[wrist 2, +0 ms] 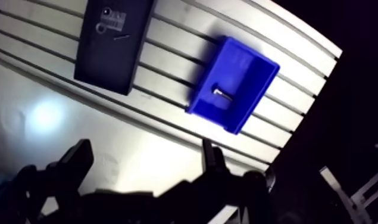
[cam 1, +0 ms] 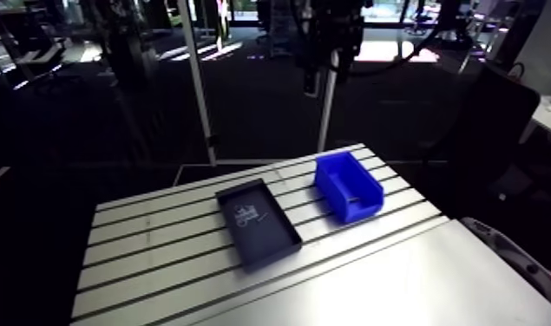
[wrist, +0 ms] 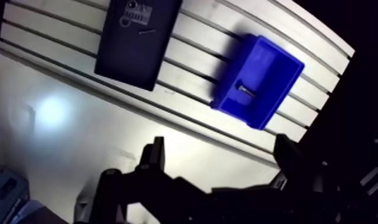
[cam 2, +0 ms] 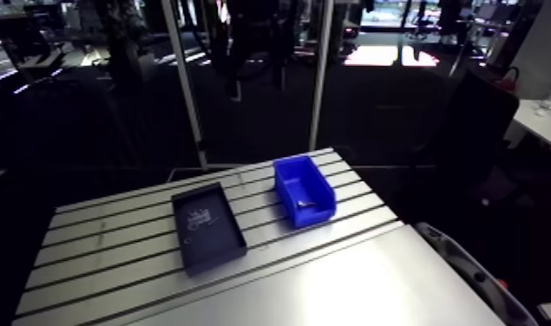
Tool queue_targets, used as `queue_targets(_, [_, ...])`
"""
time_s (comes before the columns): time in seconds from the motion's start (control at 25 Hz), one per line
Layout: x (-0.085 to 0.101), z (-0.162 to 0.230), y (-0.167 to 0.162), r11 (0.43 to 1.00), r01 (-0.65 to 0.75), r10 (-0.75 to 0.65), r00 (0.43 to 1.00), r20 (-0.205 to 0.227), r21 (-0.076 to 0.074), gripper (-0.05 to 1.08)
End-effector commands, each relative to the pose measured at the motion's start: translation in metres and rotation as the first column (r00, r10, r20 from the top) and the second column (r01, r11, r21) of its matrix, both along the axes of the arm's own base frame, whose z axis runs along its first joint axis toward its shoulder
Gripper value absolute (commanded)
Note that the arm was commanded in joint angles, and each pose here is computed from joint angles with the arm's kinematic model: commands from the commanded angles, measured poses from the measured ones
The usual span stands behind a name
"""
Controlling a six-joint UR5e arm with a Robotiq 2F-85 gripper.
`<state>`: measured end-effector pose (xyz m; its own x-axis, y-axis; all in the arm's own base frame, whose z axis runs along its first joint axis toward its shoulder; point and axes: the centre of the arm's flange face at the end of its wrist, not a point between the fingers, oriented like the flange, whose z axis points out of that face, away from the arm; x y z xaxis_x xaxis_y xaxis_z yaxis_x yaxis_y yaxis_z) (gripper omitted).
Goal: Pick up the M10 bolt from the tray and put it into the blue bin.
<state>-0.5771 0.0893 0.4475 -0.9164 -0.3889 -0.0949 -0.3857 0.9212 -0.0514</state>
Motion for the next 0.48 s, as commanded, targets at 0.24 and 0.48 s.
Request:
queue_targets(0.24, [0.026,0.102,-0.092,0.874,0.483,-0.482,0.876,-0.017,0.049,0.01])
queue_targets(0.48, [0.039,0.125,-0.099,0.876,0.481,-0.479,0.876,-0.061,0.029,0.01])
